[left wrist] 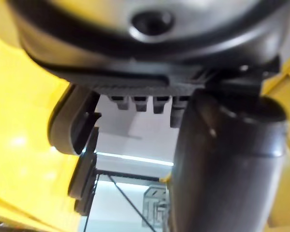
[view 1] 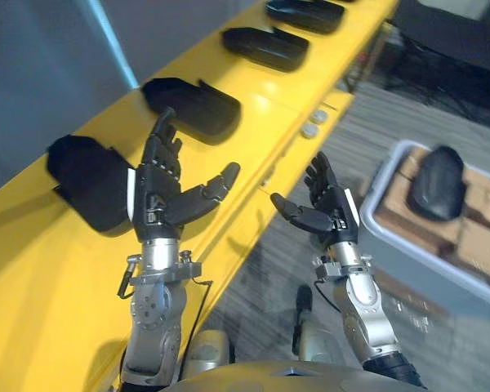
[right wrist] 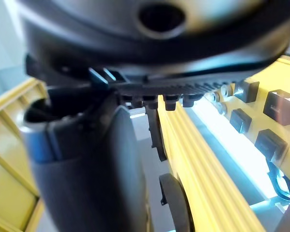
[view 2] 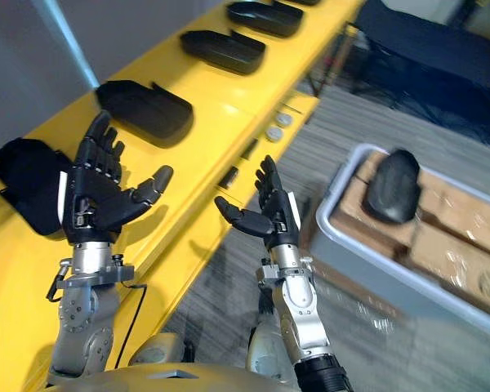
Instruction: Walk over and take three plastic housings, then place them on the shelf
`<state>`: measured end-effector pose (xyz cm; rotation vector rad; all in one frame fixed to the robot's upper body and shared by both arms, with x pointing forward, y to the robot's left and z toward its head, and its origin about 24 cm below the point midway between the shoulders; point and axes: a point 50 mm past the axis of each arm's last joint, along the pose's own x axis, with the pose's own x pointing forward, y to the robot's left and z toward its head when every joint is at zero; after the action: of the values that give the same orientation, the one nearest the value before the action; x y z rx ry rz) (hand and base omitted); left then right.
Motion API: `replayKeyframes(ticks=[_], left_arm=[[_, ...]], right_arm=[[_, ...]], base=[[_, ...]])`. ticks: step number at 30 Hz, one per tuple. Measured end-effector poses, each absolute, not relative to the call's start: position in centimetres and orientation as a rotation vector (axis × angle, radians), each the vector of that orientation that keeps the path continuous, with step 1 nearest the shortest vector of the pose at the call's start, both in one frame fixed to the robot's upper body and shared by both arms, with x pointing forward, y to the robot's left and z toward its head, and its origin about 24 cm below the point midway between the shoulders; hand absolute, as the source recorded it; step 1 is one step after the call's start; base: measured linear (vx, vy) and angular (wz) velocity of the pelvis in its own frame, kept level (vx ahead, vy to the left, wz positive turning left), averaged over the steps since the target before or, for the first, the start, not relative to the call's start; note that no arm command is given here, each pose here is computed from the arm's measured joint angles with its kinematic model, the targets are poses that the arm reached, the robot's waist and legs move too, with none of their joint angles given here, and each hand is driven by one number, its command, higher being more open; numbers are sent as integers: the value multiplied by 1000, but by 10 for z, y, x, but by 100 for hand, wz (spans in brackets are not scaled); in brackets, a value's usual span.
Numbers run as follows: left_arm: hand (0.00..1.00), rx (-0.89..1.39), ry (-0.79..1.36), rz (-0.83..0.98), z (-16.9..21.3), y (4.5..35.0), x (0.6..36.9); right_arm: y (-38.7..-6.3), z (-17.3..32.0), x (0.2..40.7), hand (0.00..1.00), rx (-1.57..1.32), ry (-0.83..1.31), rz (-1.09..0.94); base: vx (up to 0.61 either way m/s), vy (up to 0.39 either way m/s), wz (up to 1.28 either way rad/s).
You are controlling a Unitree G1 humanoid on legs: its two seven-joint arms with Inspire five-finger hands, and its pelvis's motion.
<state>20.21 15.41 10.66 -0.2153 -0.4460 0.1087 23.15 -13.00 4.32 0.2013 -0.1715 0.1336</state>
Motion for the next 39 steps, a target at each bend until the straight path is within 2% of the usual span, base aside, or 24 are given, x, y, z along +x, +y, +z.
replayKeyframes(ticks=[6,9,12,15,16,19,22,28,29,35,39], left_arm=[[100,-229,-460,180,105,170,196],[100,-266,-522,208,114,180,192],[100,-273,-537,191,118,181,191],[100,-366,-512,203,112,164,191],[100,-379,-507,182,112,160,191],[100,-382,-496,153,109,152,188],[100,-378,-492,138,109,143,185],[100,-346,-343,185,77,147,184],[100,-308,-253,208,65,153,187],[100,-307,-254,211,65,154,187],[100,-319,-229,264,60,173,187]], right_arm=[[-58,56,235,100,217,-185,395],[-42,63,240,100,184,-190,440],[-52,56,241,100,178,-151,397],[-98,37,241,100,94,-66,336],[-125,30,239,100,48,-40,261],[-155,25,232,100,37,-21,172],[-155,30,229,100,101,-61,204],[-124,32,230,100,79,-97,262],[-125,18,232,100,119,-23,171],[-126,18,232,100,117,-19,170],[-132,8,232,100,118,35,173]], base=[[-119,-173,-38],[-174,-562,-88],[-197,-626,-68],[-191,-653,-51],[-110,-322,-22],[-106,-256,-63],[-33,-88,-58],[-35,-10,-10],[0,0,0],[0,0,-1],[3,-1,-10]])
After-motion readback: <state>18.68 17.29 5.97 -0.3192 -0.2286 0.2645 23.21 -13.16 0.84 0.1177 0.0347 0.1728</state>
